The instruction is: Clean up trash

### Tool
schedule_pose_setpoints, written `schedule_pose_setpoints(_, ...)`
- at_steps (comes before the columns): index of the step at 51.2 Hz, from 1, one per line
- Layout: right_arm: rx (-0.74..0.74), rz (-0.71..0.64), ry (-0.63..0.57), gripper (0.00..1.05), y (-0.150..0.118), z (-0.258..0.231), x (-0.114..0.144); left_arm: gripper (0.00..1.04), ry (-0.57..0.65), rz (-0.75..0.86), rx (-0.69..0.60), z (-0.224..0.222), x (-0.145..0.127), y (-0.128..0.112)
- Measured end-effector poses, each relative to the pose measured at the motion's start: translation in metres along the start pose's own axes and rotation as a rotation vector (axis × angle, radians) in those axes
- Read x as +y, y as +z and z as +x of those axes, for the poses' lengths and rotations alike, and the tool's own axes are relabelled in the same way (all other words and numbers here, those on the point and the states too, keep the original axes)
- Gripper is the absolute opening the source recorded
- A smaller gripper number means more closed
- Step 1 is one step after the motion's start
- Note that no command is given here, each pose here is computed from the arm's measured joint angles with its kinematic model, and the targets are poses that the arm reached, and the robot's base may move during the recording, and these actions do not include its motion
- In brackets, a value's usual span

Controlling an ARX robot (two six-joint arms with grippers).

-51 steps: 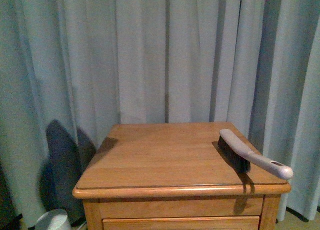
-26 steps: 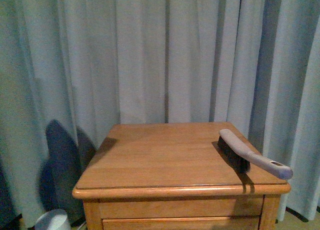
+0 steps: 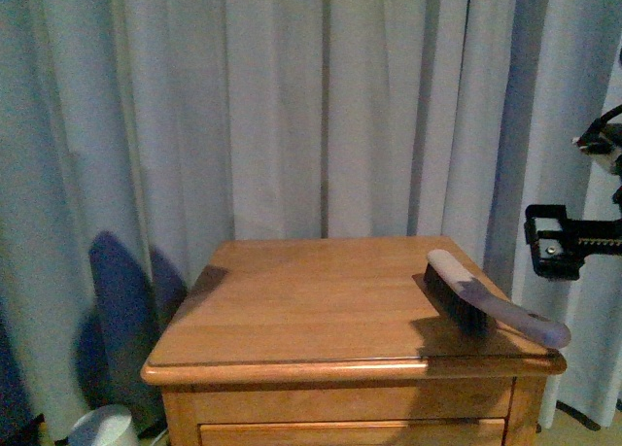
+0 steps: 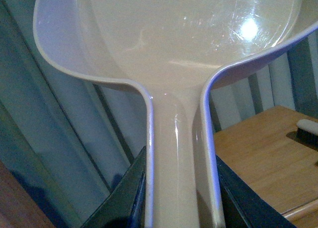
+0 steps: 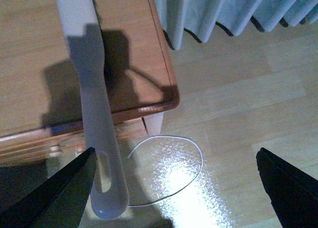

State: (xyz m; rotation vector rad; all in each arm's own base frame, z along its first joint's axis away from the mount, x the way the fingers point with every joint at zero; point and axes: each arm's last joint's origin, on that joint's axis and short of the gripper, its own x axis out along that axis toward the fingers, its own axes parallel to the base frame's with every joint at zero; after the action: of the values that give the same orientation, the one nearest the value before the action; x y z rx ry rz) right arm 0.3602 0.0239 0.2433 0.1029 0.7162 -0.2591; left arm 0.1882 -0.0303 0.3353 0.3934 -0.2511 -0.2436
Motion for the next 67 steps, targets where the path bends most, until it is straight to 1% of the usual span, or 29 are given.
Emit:
schedule_pose_setpoints(20, 0.033, -0.025, 0.031, 0.97, -0.007, 0.042, 0.031, 0.28, 0.0, 0.0, 0.0, 0.0, 0.0, 0.0)
schedule_pose_setpoints(30, 0.072, -0.037, 0.026, 0.97, -0.02, 0.062, 0.038, 0.28, 0.0, 0.0, 0.0, 0.0, 0.0, 0.0)
schedule_pose_setpoints(44, 0.081, -0.042, 0.027, 0.97, -0.027, 0.074, 0.041, 0.28, 0.0, 0.0, 0.0, 0.0, 0.0, 0.0)
schedule_pose_setpoints(46, 0.078, -0.042, 0.028, 0.89, -0.027, 0.075, 0.041, 0.28, 0.0, 0.0, 0.0, 0.0, 0.0, 0.0)
schedule_pose_setpoints(51, 0.074, -0.042, 0.031, 0.78, -0.027, 0.075, 0.042, 0.28, 0.0, 0.0, 0.0, 0.0, 0.0, 0.0)
schedule_pose_setpoints(53, 0.069, -0.043, 0.034, 0.71, -0.026, 0.075, 0.043, 0.28, 0.0, 0.0, 0.0, 0.0, 0.0, 0.0)
schedule_pose_setpoints(61, 0.058, -0.047, 0.05, 0.51, -0.025, 0.075, 0.044, 0.28, 0.0, 0.0, 0.0, 0.0, 0.0, 0.0)
schedule_pose_setpoints(64, 0.052, -0.05, 0.059, 0.4, -0.024, 0.075, 0.045, 0.28, 0.0, 0.0, 0.0, 0.0, 0.0, 0.0)
schedule_pose_setpoints(67, 0.042, -0.061, 0.069, 0.27, -0.023, 0.074, 0.045, 0.28, 0.0, 0.0, 0.0, 0.0, 0.0, 0.0)
